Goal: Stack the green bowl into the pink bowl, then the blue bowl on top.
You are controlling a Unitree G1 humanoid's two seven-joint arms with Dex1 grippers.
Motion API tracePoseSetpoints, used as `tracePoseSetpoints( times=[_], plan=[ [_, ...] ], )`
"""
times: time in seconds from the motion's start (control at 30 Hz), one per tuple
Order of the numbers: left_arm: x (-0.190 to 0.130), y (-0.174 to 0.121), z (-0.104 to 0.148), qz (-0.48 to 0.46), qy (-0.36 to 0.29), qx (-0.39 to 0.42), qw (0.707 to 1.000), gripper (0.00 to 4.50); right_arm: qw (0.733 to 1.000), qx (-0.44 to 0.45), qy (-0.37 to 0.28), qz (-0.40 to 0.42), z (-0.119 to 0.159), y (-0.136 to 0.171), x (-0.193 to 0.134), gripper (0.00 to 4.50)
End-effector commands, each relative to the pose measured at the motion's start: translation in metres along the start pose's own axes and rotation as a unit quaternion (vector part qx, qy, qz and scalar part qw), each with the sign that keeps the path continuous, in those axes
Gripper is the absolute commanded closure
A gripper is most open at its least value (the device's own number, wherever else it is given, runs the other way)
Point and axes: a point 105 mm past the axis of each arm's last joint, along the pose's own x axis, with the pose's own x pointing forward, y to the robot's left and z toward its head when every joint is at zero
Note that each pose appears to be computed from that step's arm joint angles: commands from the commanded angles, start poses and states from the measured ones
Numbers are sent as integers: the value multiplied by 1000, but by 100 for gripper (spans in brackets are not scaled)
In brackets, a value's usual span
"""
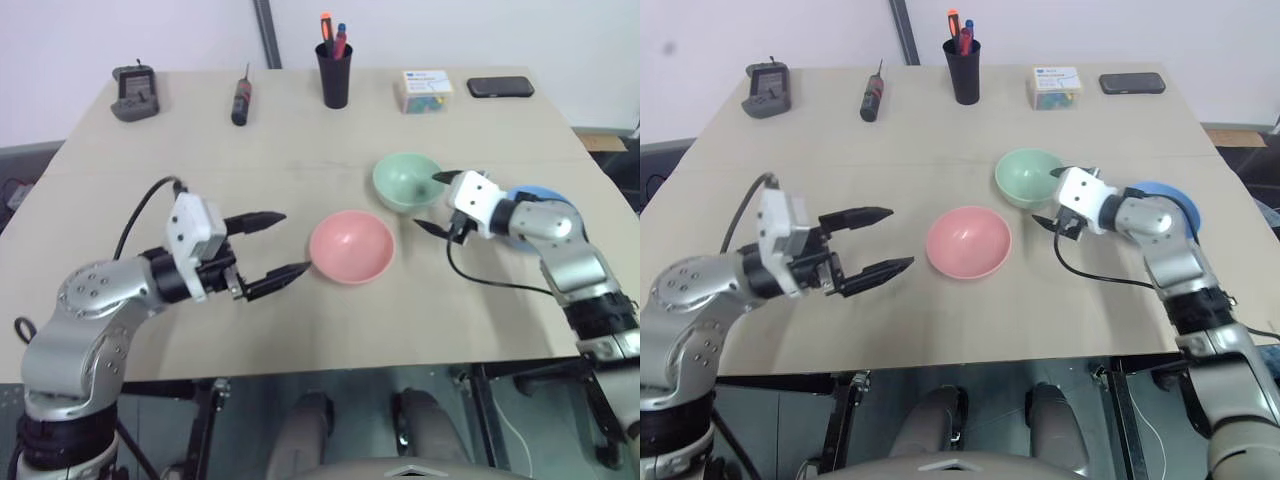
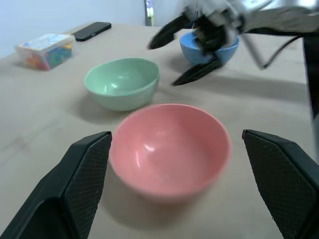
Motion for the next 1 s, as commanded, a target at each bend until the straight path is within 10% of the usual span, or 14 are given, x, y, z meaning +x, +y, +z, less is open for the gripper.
tracePoseSetpoints(
  times=[0.03,0.37,0.67,0.83,1.0],
  plan=[
    [-8,-10,13,9,-27,10,1000,7,998,-50,20,26,-10,-3,11,0],
    [-21,-18,8,32,-25,-20,999,0,995,-68,37,63,-24,-4,20,446],
    [-21,-11,2,51,-29,-23,998,0,991,-61,-89,75,41,-15,-3,449],
    [-24,-4,-6,58,-20,-26,998,0,967,-48,-176,179,107,32,-26,449],
    [-22,2,-7,56,-21,-22,998,0,963,-33,-149,223,111,76,-15,413]
  ],
)
